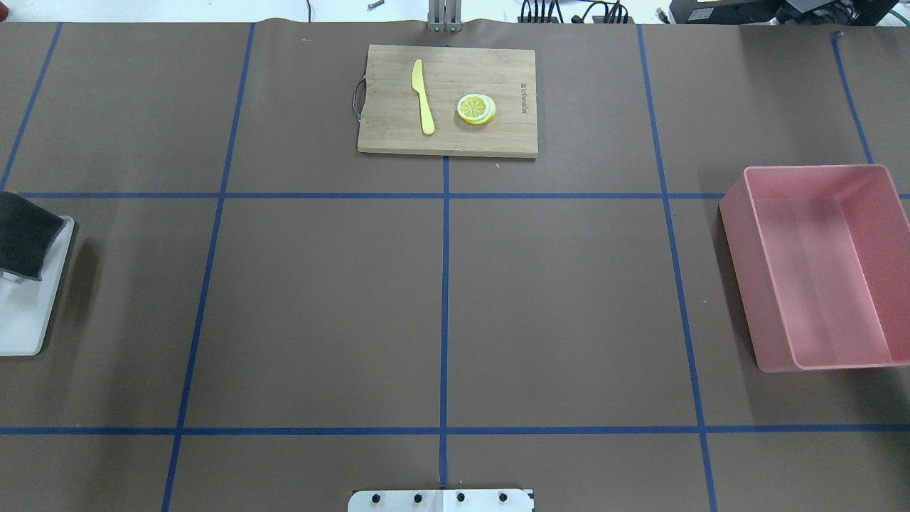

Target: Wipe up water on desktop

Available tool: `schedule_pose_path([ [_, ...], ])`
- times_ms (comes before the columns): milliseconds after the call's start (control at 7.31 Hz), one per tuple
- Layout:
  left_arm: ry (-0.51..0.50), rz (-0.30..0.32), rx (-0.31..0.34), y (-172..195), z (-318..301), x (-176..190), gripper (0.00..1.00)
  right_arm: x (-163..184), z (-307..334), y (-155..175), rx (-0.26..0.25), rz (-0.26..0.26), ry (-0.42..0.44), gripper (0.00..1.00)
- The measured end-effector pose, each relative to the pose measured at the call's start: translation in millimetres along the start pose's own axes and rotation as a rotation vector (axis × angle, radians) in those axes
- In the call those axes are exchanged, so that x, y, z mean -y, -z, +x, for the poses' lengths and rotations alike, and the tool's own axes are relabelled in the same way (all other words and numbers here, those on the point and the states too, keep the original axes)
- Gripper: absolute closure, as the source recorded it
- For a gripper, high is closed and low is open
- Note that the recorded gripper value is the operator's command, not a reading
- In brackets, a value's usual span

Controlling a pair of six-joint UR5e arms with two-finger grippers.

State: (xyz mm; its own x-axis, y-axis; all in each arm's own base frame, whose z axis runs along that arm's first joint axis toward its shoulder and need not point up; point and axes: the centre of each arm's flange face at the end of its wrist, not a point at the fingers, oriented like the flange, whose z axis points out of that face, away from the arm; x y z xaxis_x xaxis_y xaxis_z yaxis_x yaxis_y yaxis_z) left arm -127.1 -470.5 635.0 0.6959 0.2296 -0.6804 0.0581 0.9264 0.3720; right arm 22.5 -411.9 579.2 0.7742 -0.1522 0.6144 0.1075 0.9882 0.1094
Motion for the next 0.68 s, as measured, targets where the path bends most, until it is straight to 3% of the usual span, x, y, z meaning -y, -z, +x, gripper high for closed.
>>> schedule_pose_path([
  [274, -0.037, 0.049, -0.016, 4.4, 17.5, 27.7, 0.02, 0.0, 0.8, -1.1, 0.001, -0.002, -0.002, 0.00],
  [547, -0.132, 0.028, -0.059, -34.0, 54.1, 55.0, 0.01, 0.0, 0.7, -1.0, 0.001, -0.002, -0.002, 0.00],
  [684, -0.110, 0.007, -0.075, -51.7, 64.8, 62.2, 0.02, -0.3, 0.7, -1.0, 0.001, -0.002, -0.003, 0.00],
])
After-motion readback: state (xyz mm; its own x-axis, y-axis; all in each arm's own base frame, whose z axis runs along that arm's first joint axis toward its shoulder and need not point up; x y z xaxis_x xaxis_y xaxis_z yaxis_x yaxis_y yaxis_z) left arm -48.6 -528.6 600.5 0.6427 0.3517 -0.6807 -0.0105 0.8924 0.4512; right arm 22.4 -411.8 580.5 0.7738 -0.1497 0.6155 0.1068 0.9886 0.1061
